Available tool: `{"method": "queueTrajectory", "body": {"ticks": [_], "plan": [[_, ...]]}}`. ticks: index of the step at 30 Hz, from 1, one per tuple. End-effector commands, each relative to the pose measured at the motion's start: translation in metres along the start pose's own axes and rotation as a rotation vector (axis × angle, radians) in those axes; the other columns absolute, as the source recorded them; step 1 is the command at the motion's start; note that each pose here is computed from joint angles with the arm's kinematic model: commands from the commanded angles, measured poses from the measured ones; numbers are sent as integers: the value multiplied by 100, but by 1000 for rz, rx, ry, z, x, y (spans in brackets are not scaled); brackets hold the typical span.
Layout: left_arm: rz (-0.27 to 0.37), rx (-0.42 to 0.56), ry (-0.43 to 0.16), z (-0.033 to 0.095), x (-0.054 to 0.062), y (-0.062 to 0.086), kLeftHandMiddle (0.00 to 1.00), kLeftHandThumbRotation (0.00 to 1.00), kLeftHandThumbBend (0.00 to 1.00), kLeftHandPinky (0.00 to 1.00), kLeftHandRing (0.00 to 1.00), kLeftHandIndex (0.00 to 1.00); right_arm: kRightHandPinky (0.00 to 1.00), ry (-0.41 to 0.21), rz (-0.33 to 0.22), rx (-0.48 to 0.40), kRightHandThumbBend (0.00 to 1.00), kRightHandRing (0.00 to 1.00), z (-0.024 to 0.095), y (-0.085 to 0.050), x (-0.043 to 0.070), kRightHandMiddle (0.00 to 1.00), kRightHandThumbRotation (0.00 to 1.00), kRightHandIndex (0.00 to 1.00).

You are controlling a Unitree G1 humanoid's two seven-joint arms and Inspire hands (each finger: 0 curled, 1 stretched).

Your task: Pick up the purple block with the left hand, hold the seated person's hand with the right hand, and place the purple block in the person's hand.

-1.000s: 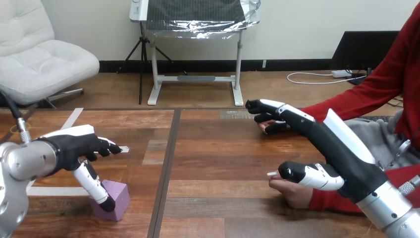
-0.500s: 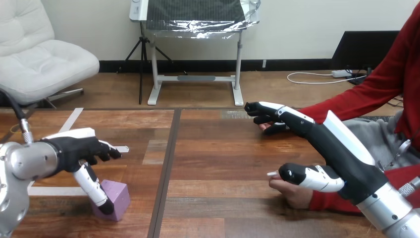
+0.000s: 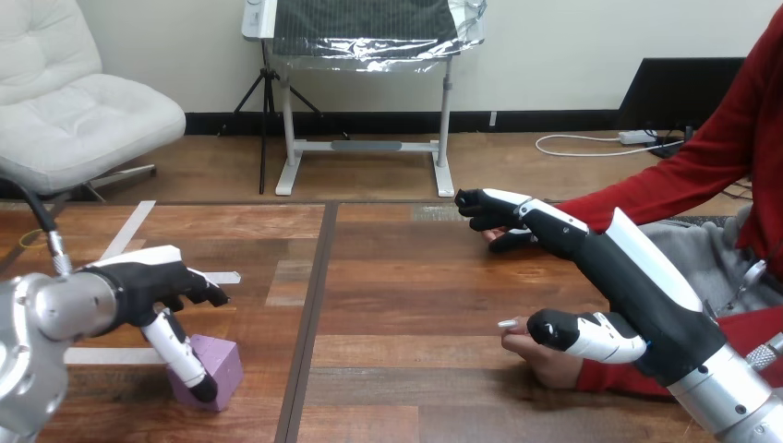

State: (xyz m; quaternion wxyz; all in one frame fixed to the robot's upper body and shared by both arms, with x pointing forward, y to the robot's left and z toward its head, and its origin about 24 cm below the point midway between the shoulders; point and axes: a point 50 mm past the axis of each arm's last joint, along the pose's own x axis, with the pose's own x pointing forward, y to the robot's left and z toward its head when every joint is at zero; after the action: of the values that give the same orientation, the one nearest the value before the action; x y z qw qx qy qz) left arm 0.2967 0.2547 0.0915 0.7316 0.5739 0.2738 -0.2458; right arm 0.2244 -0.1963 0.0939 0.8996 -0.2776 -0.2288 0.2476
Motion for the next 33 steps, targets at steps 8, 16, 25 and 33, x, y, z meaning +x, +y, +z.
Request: {"method": "queueTrajectory", "body": {"ticks": [8,16,25,33], "plan": [[61,66,-34,18,5,17,92,0,100,71,91,87,72,-95,-30,7,100,82,14,-6,8,85,100,86],[53,83,-37,20,10,14,92,0,100,72,92,86,72,-97,-30,10,100,82,14,-6,9,85,100,86],[24,78,-61,23,16,4,90,0,100,76,91,85,72,-105,-34,10,100,82,14,-6,9,85,100,86],[-6,124,-73,27,22,-5,91,0,100,77,91,85,72,-102,-35,13,100,81,13,-7,8,84,100,85]]}}
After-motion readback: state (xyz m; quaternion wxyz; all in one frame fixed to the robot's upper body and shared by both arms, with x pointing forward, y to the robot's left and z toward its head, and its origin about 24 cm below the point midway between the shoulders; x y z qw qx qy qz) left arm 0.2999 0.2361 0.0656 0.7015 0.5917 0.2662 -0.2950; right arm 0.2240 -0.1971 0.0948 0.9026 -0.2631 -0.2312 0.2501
